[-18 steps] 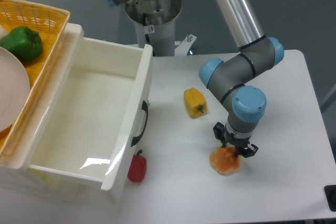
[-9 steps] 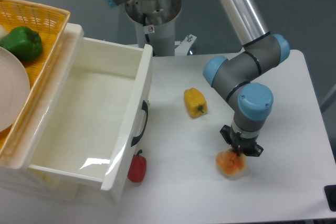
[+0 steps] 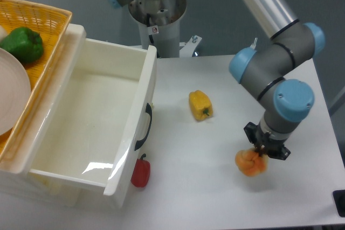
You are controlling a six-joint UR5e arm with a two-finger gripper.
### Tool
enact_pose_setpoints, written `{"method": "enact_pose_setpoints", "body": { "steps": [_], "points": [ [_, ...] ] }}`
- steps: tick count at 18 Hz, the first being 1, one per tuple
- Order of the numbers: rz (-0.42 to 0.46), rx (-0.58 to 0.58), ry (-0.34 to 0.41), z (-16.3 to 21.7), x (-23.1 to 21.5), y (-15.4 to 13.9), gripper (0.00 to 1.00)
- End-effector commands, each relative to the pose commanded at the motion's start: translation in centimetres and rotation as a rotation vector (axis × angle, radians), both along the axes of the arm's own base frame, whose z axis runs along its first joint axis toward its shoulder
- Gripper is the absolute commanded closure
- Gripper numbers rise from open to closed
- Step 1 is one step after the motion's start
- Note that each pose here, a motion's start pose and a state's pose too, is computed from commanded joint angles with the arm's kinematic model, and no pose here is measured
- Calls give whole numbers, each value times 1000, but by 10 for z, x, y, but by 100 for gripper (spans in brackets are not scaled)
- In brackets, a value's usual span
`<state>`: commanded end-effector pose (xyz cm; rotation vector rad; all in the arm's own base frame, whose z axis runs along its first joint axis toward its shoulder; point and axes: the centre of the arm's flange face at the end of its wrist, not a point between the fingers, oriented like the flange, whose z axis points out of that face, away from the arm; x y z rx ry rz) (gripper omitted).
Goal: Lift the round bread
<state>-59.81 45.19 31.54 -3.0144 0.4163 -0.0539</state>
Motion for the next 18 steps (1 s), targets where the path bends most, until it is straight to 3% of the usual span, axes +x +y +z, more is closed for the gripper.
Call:
{"method": "enact_pose_setpoints", "body": {
  "steps": [3,6,8,13,18],
  "points": [
    [11,18,14,24,-10,-5,100],
    [-82,-1,-11,38,-19,-20,100],
    [-81,-9,-16,43,-29,-34,100],
    [-101,-115,3,44,-28,-39,100],
    [-114,-119,-1,40,-28,-40,100]
  ]
}}
